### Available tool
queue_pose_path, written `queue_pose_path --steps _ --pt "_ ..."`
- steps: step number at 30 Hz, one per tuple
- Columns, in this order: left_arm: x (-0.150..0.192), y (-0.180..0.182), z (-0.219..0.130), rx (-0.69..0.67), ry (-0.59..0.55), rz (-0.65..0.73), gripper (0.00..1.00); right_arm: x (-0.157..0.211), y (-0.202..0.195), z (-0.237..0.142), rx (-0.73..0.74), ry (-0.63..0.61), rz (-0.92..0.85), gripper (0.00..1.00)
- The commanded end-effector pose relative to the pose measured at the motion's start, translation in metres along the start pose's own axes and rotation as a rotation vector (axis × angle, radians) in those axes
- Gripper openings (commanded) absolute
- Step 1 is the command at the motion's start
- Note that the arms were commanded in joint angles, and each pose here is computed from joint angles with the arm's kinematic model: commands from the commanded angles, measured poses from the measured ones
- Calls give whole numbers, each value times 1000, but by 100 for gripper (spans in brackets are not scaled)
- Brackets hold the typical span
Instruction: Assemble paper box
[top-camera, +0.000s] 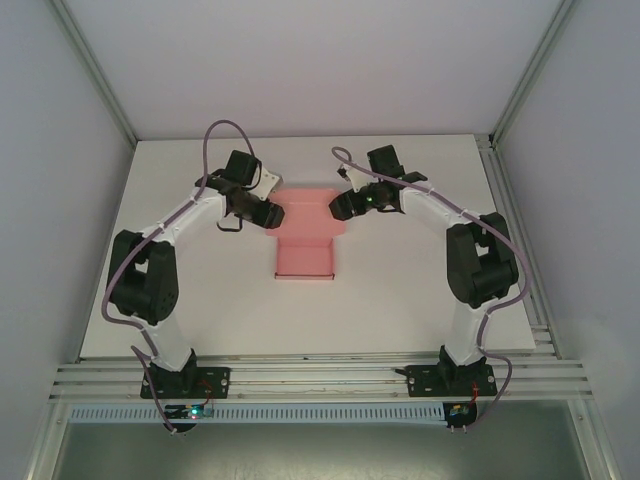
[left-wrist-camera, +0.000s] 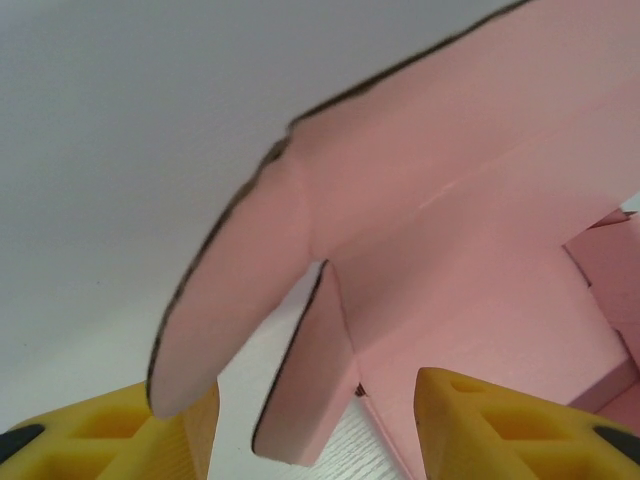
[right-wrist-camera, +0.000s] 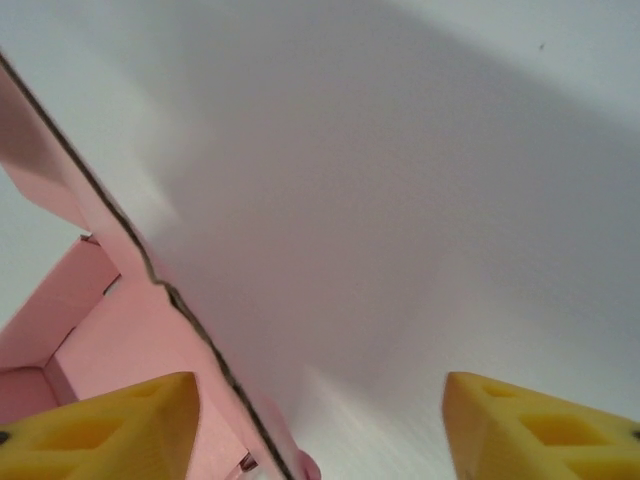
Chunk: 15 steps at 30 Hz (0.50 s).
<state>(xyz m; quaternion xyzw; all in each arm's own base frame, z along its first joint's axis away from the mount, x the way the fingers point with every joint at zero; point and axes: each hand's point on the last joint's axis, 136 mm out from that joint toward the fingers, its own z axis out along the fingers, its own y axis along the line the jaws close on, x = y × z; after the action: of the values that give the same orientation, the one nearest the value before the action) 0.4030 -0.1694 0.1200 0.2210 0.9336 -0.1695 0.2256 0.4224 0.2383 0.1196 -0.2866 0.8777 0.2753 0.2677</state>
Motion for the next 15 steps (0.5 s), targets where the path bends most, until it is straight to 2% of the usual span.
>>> queue_pose_path --steps 1,3,5,10,12,15 --pt "-7 11 -5 -20 -6 16 55 0 3 1 -12 29 -12 58" --pt "-9 10 -2 -11 -14 38 55 2 2 0 -4 37 -25 57" --pt "-10 15 -3 -42 -8 35 55 1 1 -1 7 35 -26 51" --pt "-12 -3 0 76 -12 55 41 -3 8 -2 -25 31 -38 37" --pt "-16 -18 2 168 -35 61 28 -4 11 -1 -44 30 -36 34" --pt "-22 -30 1 244 -47 43 9 -5 12 0 -38 46 -28 18"
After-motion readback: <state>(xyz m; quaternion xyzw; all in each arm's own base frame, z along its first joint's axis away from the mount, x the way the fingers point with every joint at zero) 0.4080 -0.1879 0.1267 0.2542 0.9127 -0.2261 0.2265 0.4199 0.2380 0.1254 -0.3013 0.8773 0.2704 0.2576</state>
